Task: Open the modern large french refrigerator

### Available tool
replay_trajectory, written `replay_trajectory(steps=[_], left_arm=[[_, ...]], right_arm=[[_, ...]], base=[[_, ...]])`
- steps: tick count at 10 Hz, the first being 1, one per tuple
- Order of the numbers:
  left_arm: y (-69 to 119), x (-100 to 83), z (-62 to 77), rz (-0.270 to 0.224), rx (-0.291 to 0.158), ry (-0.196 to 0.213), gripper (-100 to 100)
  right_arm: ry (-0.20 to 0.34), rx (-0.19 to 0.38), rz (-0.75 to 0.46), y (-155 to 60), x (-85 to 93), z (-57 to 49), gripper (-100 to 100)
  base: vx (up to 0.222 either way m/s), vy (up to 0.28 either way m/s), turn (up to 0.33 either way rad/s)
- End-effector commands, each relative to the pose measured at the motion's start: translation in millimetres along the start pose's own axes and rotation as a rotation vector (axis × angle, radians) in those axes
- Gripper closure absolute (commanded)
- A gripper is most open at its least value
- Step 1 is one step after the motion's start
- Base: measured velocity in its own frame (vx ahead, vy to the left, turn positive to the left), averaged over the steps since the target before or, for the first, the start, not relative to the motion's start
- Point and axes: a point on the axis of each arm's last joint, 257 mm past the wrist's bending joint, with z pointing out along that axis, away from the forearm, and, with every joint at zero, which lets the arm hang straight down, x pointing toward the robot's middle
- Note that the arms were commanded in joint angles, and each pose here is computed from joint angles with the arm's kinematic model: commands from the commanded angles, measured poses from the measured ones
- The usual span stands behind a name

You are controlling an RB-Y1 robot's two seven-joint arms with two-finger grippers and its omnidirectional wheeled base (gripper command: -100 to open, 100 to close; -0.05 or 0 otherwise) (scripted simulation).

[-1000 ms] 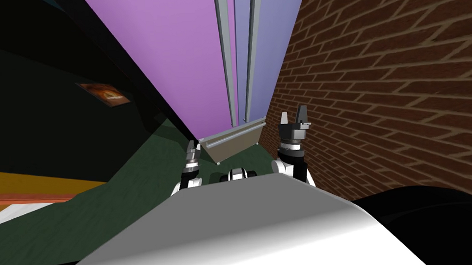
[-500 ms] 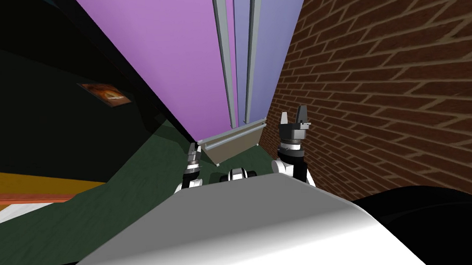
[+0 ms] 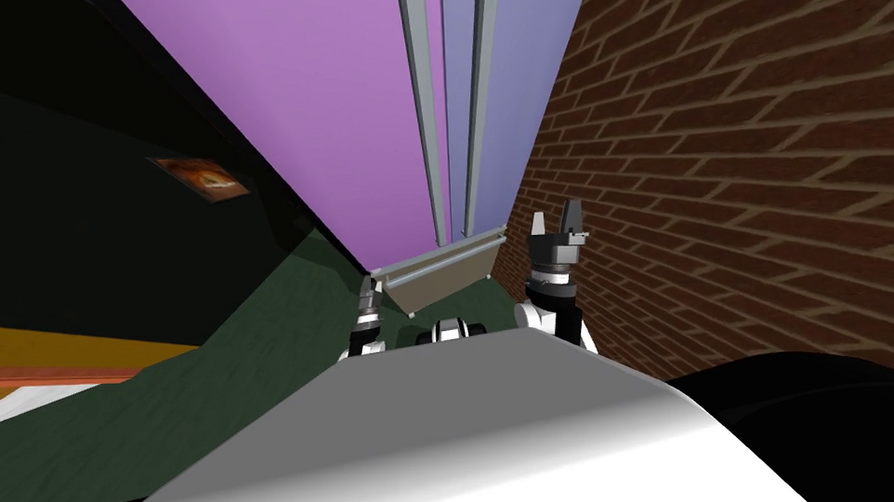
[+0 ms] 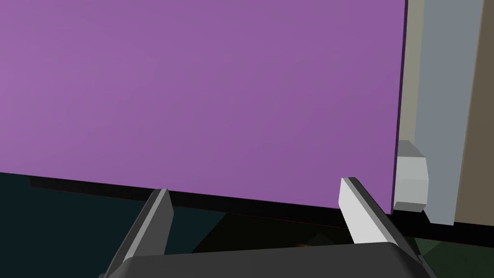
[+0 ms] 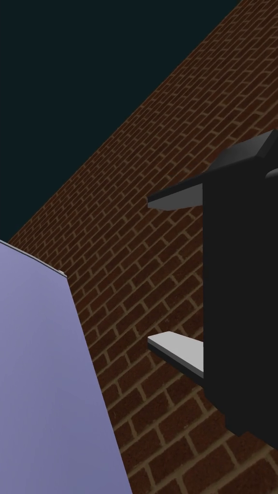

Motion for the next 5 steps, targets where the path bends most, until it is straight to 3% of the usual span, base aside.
replay_trajectory(steps=[1, 5], left_arm=[[19.2, -5.7, -9.1, -0.007, -0.028, -0.017, -100], [44.5, -11.5, -21.4, -0.016, -0.066, -0.041, -100]], right_arm=[[0.0, 0.0, 0.0, 0, 0.0, 0.0, 0], [0.0, 0.0, 0.0, 0, 0.0, 0.0, 0]], base=[[0.061, -0.044, 0.029], [0.064, -0.032, 0.022]])
